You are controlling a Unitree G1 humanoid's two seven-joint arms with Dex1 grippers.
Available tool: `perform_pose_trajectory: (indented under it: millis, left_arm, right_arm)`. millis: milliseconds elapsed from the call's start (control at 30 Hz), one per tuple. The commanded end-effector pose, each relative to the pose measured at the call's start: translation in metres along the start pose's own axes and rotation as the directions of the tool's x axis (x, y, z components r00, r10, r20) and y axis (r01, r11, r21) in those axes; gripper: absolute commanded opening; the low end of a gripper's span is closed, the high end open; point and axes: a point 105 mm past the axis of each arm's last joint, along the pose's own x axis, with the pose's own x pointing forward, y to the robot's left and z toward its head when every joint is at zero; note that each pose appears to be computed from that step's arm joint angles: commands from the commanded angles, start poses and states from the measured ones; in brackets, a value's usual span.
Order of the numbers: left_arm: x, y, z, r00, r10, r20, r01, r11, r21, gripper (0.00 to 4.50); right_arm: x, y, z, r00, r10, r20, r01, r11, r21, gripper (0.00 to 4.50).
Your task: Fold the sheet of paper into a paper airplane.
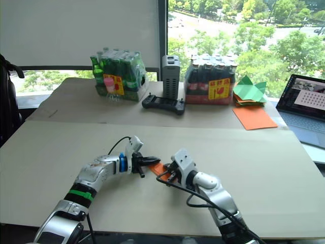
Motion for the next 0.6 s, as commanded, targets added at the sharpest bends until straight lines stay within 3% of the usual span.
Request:
perform_pose_trajectory:
  millis: [33, 600]
  left_arm:
    - [-0.005, 0.011, -0.022, 0.994, 0.069, -0.085, -0.071, 0.997, -0.028, 0.0]
    - [-0.007, 0.015, -0.02, 0.993, 0.077, -0.086, -0.079, 0.997, -0.024, 0.0]
  right_arm:
    - [-0.006, 0.003, -0.016, 0.998, 0.005, -0.057, -0.004, 1.0, 0.007, 0.05]
    - [-0.029, -0.002, -0.039, 0.991, -0.016, -0.132, 0.013, 1.0, -0.021, 0.05]
